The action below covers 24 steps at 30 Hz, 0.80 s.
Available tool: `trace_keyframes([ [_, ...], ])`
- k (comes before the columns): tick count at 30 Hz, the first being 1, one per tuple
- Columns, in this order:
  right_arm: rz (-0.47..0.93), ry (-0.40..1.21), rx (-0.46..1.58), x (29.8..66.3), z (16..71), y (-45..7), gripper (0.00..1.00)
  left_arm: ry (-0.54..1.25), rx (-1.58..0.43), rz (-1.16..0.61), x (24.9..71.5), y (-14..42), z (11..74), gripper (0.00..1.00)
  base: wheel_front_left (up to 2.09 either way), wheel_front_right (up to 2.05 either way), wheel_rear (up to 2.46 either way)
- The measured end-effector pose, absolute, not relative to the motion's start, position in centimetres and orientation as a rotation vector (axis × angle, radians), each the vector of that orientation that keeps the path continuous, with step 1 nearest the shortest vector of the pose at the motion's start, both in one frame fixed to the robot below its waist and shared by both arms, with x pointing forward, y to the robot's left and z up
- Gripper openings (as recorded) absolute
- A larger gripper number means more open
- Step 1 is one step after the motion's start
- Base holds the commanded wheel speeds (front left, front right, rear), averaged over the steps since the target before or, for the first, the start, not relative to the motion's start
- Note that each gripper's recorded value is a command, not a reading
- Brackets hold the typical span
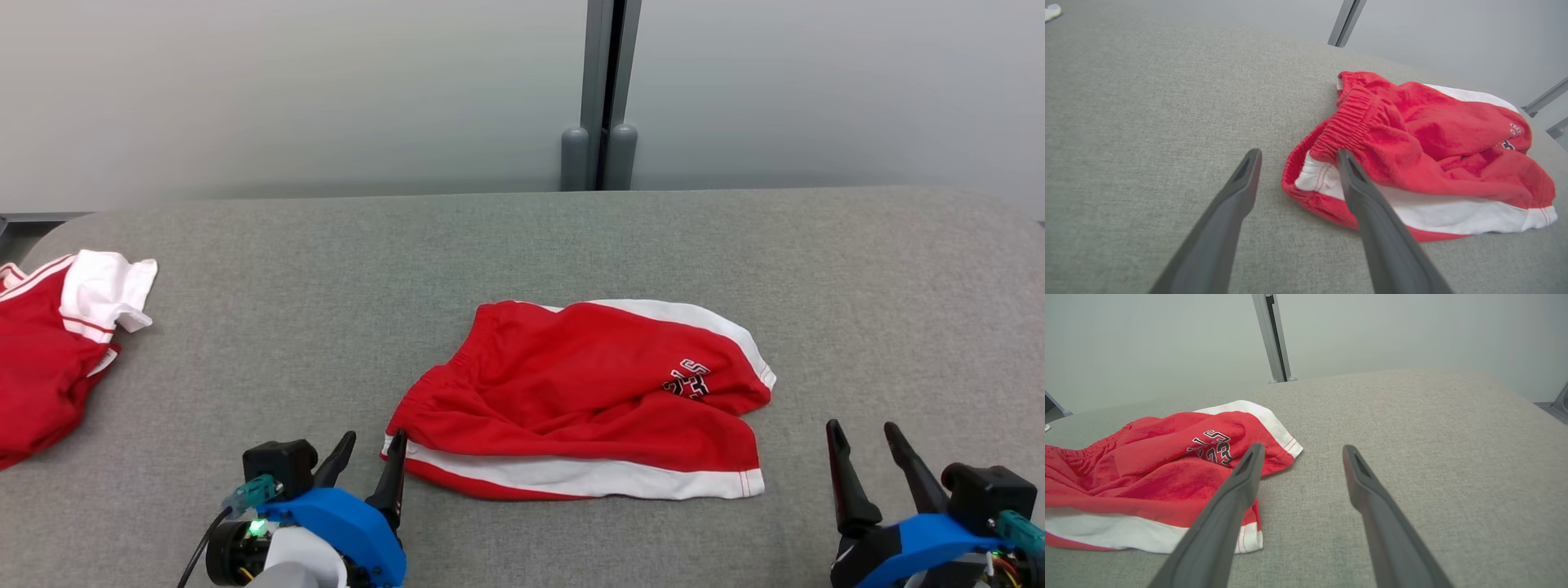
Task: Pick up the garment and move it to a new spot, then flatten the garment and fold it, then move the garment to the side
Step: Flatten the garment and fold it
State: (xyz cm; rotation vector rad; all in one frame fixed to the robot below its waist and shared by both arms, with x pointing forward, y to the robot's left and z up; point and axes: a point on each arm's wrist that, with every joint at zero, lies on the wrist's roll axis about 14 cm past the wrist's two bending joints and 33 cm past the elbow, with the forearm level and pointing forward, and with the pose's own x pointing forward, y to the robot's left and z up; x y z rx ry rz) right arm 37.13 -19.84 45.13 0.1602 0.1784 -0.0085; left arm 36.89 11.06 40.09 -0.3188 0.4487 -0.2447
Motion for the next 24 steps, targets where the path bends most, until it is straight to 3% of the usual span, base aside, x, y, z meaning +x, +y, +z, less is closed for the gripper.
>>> trace_keyframes([
  [12,0.044,0.050,0.148,38.1,48.8,-18.3,1.00,0.179,-0.298,-0.166,37.9,13.6,46.1,1.00,0.00,0.00,0.00],
  [24,0.095,-0.051,0.138,37.8,50.2,-16.6,1.00,0.104,-0.265,-0.108,36.2,13.9,46.8,1.00,0.00,0.00,0.00],
])
